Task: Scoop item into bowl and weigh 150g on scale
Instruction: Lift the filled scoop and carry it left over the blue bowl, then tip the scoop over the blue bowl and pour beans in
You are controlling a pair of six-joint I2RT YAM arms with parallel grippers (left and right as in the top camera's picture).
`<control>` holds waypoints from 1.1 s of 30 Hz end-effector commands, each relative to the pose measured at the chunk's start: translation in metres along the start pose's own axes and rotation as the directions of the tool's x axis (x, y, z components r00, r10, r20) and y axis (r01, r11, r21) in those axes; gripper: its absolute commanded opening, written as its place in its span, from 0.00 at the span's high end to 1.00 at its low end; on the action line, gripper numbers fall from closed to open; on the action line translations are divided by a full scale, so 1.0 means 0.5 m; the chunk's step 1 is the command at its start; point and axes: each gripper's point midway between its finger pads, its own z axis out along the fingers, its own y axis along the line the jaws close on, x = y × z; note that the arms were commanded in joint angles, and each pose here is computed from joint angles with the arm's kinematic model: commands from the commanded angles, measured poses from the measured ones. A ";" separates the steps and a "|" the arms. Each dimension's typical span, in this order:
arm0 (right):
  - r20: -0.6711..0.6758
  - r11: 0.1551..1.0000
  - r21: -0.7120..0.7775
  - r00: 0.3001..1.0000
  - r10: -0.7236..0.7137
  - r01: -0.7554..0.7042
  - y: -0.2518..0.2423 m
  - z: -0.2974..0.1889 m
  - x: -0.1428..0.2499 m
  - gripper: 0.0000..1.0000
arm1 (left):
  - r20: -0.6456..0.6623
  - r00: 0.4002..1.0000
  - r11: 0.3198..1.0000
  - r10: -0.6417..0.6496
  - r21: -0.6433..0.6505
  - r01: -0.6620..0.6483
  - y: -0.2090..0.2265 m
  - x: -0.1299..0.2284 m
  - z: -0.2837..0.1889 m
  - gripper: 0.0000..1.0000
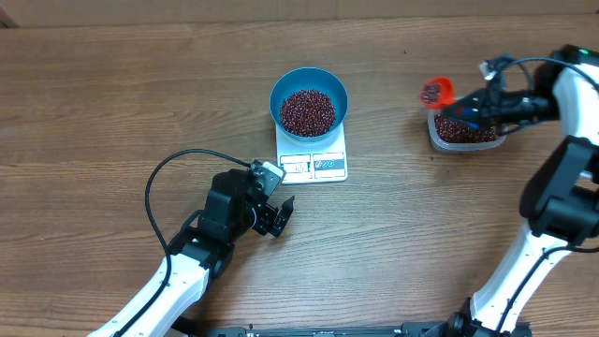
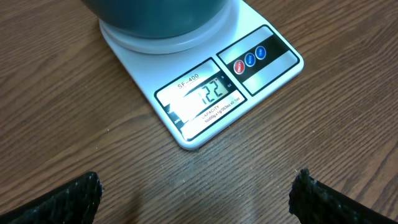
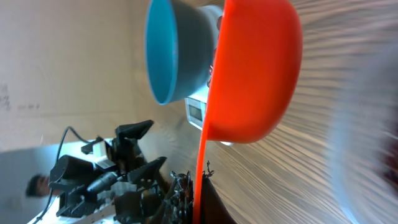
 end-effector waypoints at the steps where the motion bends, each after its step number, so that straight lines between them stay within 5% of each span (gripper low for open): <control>1: 0.019 0.990 -0.074 0.993 -0.117 0.118 0.086 0.035 -0.020 0.96 | -0.004 1.000 1.000 -0.015 0.004 0.015 -0.002 0.003 0.002 0.00; 17: -0.099 0.971 -0.145 0.974 -0.205 0.189 0.185 0.231 -0.022 0.96 | -0.004 1.000 1.000 -0.015 0.004 0.015 -0.002 0.003 0.002 0.00; 33: -0.206 0.965 0.097 0.953 -0.221 0.245 0.181 0.361 -0.011 0.96 | -0.004 1.000 1.000 -0.015 0.004 0.015 -0.002 0.003 0.002 0.00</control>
